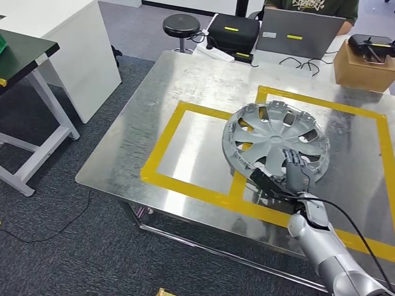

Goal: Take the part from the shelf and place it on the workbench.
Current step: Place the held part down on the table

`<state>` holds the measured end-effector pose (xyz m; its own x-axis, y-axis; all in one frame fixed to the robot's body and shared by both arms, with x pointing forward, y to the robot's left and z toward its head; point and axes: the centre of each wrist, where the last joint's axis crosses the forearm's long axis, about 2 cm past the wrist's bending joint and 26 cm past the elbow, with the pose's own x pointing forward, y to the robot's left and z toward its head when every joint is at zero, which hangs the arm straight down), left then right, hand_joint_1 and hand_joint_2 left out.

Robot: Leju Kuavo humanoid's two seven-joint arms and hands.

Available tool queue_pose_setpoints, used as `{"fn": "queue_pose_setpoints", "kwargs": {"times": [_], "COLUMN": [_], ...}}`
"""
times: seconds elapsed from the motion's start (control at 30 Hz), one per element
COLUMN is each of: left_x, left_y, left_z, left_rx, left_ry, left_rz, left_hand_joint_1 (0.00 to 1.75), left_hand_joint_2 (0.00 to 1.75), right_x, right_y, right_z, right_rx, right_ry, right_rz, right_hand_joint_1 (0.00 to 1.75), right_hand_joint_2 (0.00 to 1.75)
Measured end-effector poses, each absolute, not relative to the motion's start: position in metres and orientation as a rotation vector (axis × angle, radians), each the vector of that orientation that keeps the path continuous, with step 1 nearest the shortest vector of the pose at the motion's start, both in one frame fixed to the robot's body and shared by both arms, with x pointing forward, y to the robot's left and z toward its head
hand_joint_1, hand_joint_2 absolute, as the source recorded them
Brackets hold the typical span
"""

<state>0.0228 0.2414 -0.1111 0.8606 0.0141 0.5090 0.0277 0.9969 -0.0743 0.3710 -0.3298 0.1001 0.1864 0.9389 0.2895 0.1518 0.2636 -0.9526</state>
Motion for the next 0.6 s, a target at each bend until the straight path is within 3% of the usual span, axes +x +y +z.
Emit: {"fn": "queue_pose_setpoints", "kwargs": {"times": [0.6], "left_x": [0.026], "left_y": [0.243], "left_z": [-0.111], "left_rx": [-0.074], "left_ry": [-0.576], "left_rz": [-0.005], "left_hand_joint_1": [0.00], "left_hand_joint_2": [0.00], "right_x": [0.374], "right_y": [-0.362], "right_z": [0.098], "right_rx": [-1.307], "right_ry": [-1.082], "right_rz": [0.931], "right_hand_joint_1": [0.00], "right_hand_joint_2": [0.00]}}
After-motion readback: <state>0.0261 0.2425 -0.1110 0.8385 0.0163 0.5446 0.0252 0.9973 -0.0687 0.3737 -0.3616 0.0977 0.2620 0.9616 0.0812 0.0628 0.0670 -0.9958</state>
